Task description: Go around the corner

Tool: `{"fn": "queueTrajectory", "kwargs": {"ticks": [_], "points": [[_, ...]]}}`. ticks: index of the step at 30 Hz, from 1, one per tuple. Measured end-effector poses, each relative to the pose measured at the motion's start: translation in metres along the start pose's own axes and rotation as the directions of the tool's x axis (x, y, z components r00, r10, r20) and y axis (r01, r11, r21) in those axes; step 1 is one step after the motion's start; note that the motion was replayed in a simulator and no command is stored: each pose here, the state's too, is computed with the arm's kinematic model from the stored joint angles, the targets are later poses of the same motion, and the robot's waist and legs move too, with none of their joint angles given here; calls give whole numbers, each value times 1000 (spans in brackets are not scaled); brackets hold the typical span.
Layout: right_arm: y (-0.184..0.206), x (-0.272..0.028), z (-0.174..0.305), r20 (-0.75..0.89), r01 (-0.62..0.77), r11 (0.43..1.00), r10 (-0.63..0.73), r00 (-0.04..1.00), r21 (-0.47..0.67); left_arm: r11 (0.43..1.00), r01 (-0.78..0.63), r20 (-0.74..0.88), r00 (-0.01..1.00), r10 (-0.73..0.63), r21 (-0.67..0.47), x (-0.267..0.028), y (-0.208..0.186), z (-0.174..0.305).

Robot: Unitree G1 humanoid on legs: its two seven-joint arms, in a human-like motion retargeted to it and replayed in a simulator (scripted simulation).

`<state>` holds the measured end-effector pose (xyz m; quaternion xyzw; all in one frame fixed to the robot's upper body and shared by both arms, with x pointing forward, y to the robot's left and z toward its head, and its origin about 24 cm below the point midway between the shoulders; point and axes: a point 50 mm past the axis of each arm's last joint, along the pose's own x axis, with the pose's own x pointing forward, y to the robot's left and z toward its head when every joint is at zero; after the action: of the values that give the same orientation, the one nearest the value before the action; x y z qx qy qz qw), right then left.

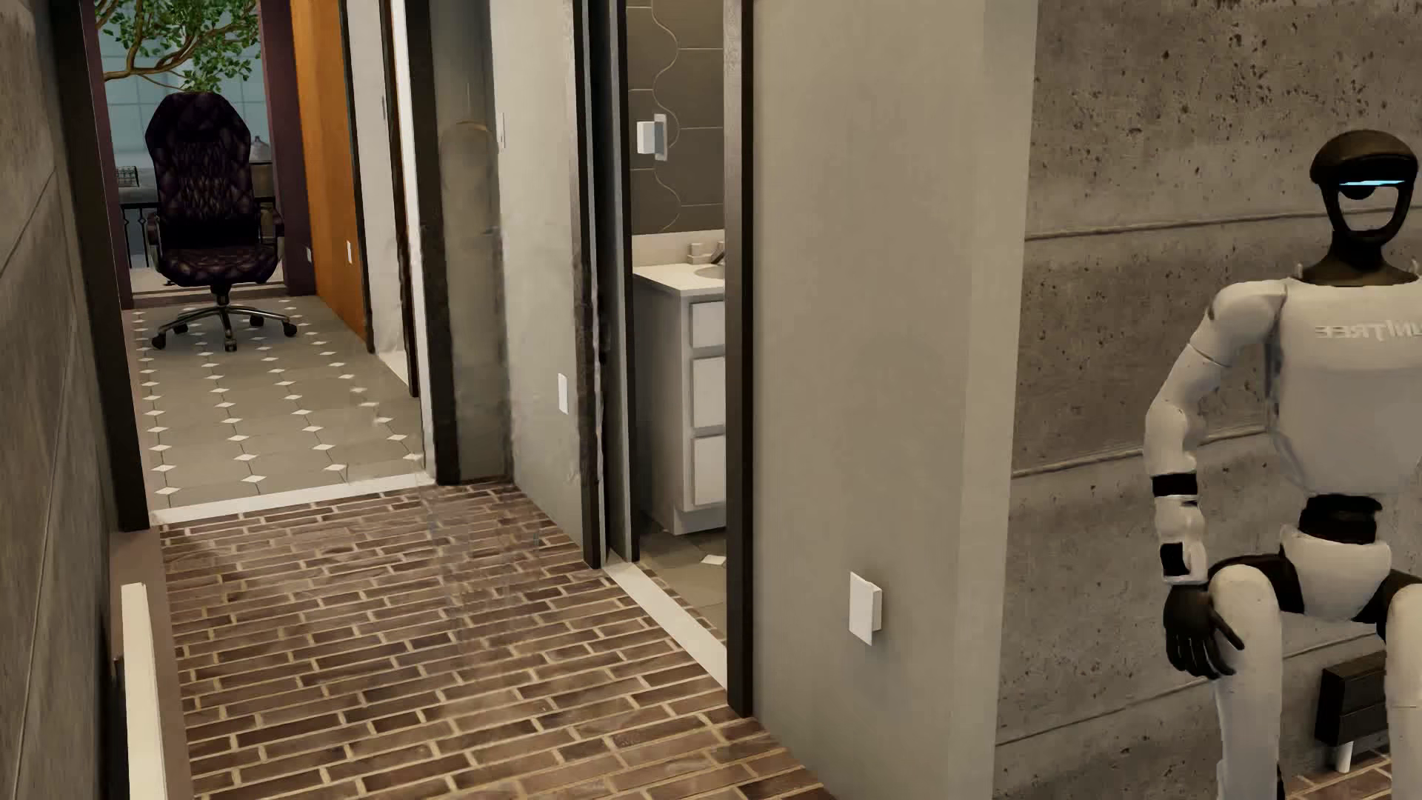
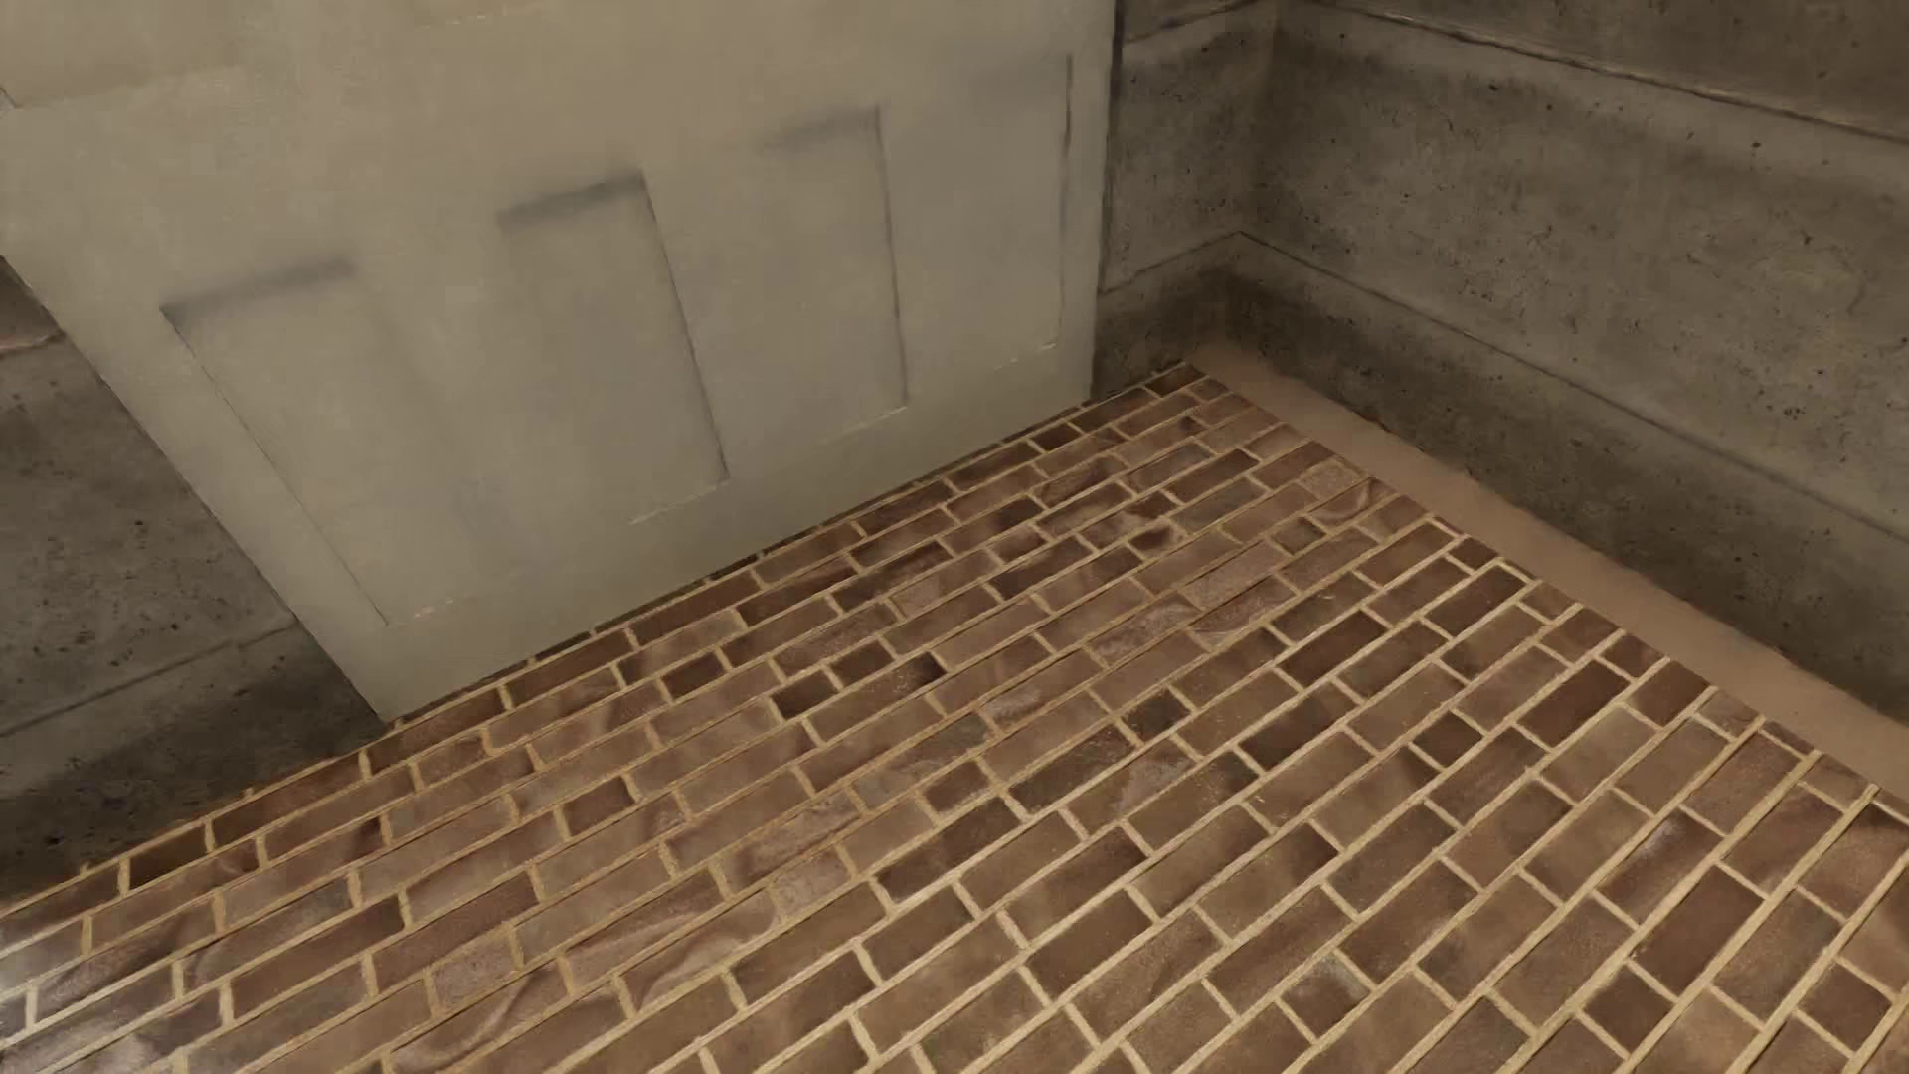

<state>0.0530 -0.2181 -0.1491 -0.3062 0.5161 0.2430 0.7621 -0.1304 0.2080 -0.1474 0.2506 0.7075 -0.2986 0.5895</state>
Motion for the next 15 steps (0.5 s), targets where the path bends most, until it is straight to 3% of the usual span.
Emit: {"fn": "queueTrajectory", "kwargs": {"ticks": [3, 6, 10, 12, 13, 15], "points": [[-31, 0, 41, 159, 102, 991, -116, 980, 89, 997, -58, 55, 997, 61, -57, 1, 20, 16], [-23, -1, 45, 179, 82, 992, -99, 979, 100, 968, -170, 105, 976, 192, -185, -4, 60, 27], [48, -13, -35, -111, -128, 992, 127, 986, 4, 936, -260, 87, 954, 287, -237, -11, 94, 23], [79, -29, -72, -259, -282, 952, 244, 935, -121, 934, -280, 84, 949, 304, -224, -12, 104, 26], [81, -33, -78, -285, -325, 928, 266, 921, -182, 930, -292, 104, 941, 321, -224, -15, 111, 30], [71, -34, -79, -274, -278, 950, 233, 933, -140, 923, -310, 139, 928, 346, -230, -17, 121, 41]]}}
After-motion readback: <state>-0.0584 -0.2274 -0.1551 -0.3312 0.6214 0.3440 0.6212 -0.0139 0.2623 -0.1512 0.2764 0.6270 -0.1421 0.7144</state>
